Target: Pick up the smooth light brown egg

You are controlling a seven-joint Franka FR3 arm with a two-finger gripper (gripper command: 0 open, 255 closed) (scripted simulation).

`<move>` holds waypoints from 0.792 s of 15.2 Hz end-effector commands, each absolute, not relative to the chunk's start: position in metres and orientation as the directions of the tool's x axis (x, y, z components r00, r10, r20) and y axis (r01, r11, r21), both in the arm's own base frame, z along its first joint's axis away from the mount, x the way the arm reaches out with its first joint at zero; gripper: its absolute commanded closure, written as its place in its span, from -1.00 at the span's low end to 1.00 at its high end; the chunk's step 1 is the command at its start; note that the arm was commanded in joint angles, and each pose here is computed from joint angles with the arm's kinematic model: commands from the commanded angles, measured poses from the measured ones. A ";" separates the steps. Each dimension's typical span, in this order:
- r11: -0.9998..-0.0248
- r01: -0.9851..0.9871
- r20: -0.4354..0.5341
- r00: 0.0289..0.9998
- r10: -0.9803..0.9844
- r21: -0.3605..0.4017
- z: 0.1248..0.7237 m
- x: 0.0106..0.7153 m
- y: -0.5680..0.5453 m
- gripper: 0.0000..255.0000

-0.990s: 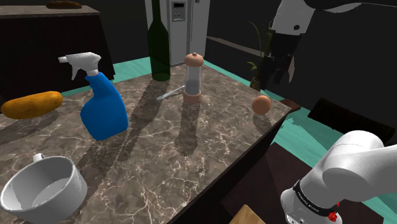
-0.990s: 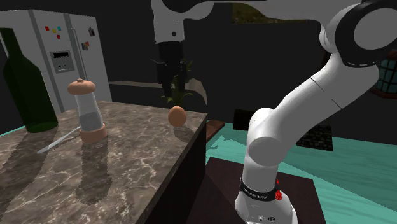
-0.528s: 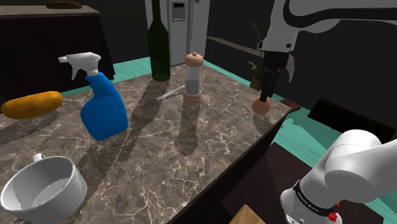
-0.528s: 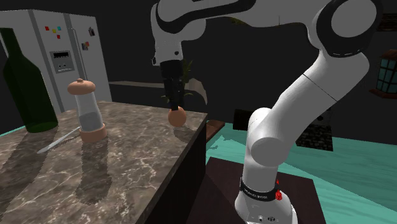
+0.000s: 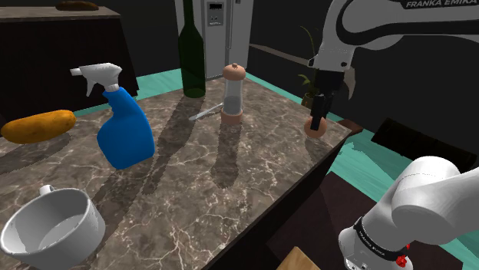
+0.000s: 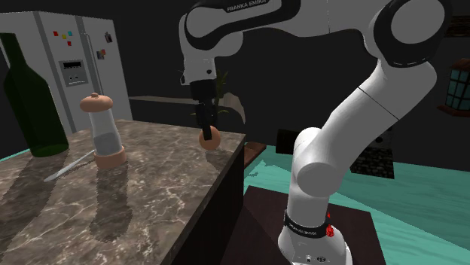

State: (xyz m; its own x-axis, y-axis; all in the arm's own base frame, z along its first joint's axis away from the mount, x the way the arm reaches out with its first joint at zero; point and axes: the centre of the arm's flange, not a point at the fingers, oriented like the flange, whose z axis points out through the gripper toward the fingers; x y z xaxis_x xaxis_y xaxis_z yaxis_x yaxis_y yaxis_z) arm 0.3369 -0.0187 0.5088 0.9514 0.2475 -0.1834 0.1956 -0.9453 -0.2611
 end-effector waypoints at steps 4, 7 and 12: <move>-0.945 0.195 -0.186 0.951 0.248 -0.261 0.508 0.337 -0.019 1.00; -0.945 0.195 -0.186 0.951 0.248 -0.261 0.508 0.336 -0.019 1.00; -0.945 0.195 -0.186 0.951 0.248 -0.261 0.534 0.336 -0.019 1.00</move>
State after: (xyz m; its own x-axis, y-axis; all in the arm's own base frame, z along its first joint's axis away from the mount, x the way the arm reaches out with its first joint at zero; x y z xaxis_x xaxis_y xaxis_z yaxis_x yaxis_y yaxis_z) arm 0.3371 -0.0192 0.5283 0.9510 0.2474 -0.1855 0.1950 -0.9454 -0.2611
